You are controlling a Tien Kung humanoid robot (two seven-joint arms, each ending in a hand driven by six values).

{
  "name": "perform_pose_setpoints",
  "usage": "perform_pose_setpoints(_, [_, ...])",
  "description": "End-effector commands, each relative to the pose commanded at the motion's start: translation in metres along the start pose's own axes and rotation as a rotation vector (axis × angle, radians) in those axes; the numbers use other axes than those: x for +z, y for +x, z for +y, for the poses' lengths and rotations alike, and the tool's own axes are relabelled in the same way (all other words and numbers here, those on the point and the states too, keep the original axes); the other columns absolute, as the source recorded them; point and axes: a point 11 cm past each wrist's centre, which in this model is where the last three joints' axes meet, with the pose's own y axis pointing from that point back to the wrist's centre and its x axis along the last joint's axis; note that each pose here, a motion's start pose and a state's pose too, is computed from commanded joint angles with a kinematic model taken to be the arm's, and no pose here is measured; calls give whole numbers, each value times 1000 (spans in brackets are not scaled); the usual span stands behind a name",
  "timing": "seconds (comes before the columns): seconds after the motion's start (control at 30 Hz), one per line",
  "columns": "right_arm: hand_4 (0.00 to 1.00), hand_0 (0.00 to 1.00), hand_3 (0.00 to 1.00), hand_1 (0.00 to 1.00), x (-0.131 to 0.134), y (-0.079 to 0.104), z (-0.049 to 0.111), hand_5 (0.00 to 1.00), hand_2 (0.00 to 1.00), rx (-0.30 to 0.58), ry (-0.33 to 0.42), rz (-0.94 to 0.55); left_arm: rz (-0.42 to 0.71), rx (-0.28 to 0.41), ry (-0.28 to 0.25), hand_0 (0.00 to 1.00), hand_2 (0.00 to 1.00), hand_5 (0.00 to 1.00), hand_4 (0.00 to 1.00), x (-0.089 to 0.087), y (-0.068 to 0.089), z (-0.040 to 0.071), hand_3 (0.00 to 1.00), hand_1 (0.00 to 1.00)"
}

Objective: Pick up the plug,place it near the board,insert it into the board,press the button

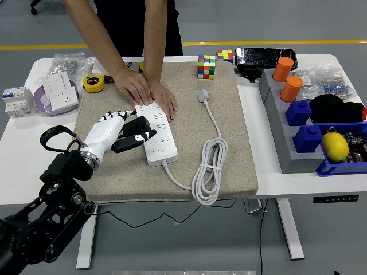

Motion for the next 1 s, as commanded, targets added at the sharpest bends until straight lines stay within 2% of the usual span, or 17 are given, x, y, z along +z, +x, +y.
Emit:
perform_pose_setpoints(0.33, [998, 847, 780, 757, -2, 0, 0, 881, 746, 0, 4, -1, -8, -48, -13, 998, 997, 998, 998, 2, -12, 0, 924, 998])
perform_pose_setpoints(1.0, [998, 848, 780, 757, 0, 1, 0, 881, 746, 1, 0, 6, -38, -78, -56, 998, 994, 998, 998, 19, -24, -3, 924, 998])
